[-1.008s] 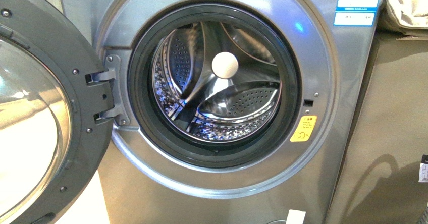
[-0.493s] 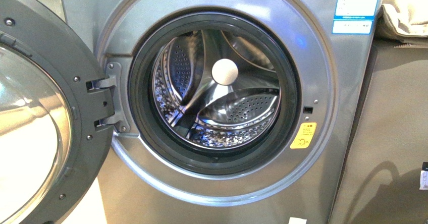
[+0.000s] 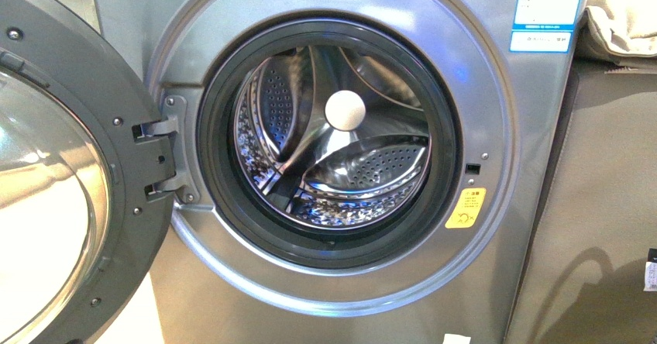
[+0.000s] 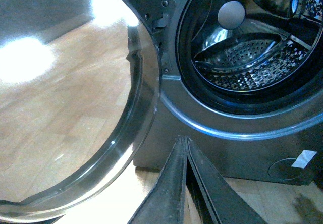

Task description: Collect clothes from washing machine

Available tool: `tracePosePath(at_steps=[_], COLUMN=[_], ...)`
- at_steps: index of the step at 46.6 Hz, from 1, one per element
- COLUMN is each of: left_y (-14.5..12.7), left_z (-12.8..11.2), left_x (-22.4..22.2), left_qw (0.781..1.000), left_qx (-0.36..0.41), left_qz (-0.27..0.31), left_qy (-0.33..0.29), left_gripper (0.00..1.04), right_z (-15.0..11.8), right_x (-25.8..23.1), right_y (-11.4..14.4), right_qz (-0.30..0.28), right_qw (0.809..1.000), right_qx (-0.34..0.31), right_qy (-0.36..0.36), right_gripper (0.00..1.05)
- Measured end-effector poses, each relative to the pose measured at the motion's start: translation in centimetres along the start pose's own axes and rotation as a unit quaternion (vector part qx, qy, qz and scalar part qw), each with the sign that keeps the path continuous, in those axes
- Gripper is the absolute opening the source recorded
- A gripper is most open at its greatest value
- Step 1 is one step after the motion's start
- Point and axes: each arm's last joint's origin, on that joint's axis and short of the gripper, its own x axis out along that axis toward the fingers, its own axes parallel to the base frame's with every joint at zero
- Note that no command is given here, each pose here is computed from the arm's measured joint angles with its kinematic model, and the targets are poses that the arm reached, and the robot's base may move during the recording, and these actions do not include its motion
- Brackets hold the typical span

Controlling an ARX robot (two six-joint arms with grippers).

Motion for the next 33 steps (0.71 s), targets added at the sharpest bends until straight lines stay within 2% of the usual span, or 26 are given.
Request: tracePosePath(at_steps=[16, 20, 33], left_y=[0.0, 0.0, 0.0], left_z=[-0.9, -1.3, -1.2], left_x=[-0.6, -1.3, -1.6], left_qw=[1.0, 1.0, 1.0], left_qx=[0.0, 0.0, 0.0], left_qz=[-0.001, -0.001, -0.001], left_qy=[-0.006, 0.011, -0.002], left_gripper=[0.04, 0.04, 0.04], right_z=[0.0, 0.0, 0.0], right_x=[0.0, 0.0, 0.0], right_y=[0.0, 0.0, 0.0], right_qz=[0.0, 0.0, 0.0], right_qw=[1.0, 1.0, 1.0], right_qx=[0.0, 0.0, 0.0], right_qy=[0.0, 0.0, 0.0], right_gripper=[0.02, 0.02, 0.02])
